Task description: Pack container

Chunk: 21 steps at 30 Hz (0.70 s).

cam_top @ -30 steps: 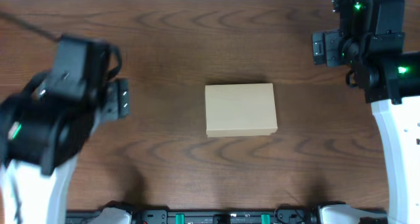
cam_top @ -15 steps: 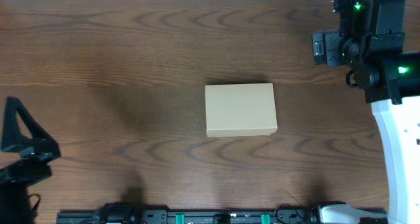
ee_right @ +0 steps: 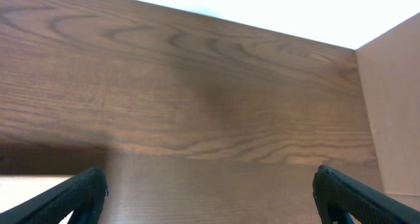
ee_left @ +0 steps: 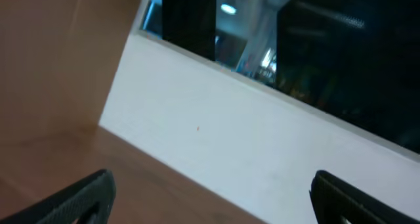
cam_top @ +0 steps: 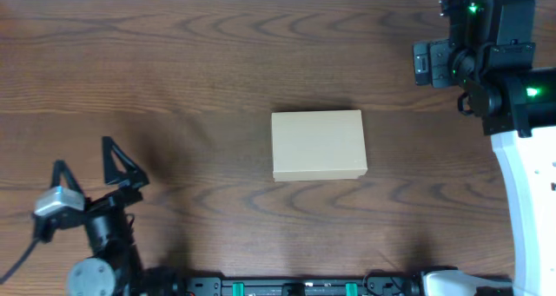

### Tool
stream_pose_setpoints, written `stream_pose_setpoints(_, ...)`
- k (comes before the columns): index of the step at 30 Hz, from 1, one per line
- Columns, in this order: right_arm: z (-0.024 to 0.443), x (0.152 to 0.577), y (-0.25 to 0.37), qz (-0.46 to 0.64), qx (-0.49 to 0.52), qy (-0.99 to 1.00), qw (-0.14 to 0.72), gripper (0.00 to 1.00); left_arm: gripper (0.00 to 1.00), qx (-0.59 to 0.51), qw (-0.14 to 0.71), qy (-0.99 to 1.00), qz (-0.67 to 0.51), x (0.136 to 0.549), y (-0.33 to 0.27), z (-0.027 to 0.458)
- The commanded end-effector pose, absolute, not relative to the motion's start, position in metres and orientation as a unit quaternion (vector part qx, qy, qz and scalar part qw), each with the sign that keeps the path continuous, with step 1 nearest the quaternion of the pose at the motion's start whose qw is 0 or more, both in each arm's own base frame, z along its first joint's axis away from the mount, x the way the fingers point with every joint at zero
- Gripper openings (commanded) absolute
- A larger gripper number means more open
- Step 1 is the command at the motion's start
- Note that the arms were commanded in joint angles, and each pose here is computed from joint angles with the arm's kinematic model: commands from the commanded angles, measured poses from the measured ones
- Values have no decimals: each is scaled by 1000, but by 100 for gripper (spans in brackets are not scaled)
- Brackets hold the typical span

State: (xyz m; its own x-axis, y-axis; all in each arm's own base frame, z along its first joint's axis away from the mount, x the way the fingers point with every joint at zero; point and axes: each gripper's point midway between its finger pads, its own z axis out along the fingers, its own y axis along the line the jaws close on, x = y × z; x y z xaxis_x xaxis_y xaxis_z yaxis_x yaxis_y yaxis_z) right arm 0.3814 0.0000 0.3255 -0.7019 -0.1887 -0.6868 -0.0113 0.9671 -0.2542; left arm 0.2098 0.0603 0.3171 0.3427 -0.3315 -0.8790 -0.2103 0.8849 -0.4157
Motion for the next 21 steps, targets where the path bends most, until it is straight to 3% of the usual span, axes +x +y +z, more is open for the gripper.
stream_pose_setpoints(1, 329, 382, -4, -122, -49, 914, 385, 99, 95, -235, 789, 565, -51, 217, 59, 293)
stream_pose_setpoints(8, 329, 382, -4, -122, -49, 914, 385, 99, 95, -244, 766, 593, -51, 231, 59, 233)
stream_pose_setpoints(21, 329, 382, -4, -122, -49, 914, 385, 99, 95, -245, 707, 662, -41, 239, 50, 176)
